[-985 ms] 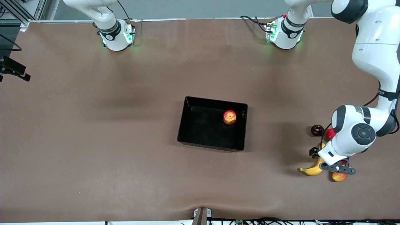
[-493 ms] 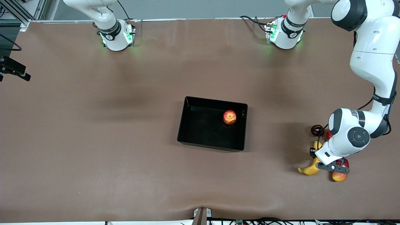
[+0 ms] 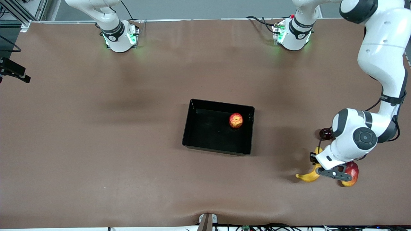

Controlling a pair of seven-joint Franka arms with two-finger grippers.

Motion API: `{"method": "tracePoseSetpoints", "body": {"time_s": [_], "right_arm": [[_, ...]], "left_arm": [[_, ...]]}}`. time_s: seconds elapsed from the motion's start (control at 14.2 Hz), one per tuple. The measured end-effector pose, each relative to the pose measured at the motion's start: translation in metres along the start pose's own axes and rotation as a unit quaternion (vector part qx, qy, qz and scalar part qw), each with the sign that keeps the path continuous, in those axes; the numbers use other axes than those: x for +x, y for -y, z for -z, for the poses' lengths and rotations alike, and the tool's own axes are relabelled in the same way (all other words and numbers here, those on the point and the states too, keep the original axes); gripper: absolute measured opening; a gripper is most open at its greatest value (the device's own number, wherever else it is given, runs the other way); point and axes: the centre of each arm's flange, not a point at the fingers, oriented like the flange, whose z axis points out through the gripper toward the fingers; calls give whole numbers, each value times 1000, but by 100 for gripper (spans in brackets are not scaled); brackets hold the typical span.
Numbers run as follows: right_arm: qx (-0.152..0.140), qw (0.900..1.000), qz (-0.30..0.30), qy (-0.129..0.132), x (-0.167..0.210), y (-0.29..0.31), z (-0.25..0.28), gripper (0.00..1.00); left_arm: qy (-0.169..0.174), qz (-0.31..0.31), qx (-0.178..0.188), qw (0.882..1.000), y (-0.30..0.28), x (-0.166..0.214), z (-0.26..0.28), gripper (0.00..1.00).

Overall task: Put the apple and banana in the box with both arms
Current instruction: 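Lower the left gripper and close it on the banana's middle, then carry the banana with the left gripper and lower it into the box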

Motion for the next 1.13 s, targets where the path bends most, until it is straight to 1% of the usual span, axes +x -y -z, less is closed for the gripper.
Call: {"method": "tracePoseSetpoints", "body": {"time_s": [0.14,0.28,0.42,0.56,0.7,0.91,1.13], "right_arm": [[0,1000,0,0,0,0,0,100],[0,1000,-1,1,0,-1,0,100],[0,1000,-1,1,0,-1,0,100],[0,1000,-1,1,0,-1,0,100],[0,1000,-2,1,0,-2,0,100],[0,1000,-2,1,-1,-2,0,100],[0,1000,-2,2,-1,-2,0,100]], "left_arm": [[-13,18,-25,999,-50,14,34,35],[-13,44,-47,998,-93,20,55,35],[-5,69,-59,996,-121,21,70,35],[12,88,-66,994,-145,21,84,35],[20,103,-69,992,-180,22,97,35],[21,120,-71,990,-266,17,116,35],[20,113,-73,991,-335,6,128,35]]}}
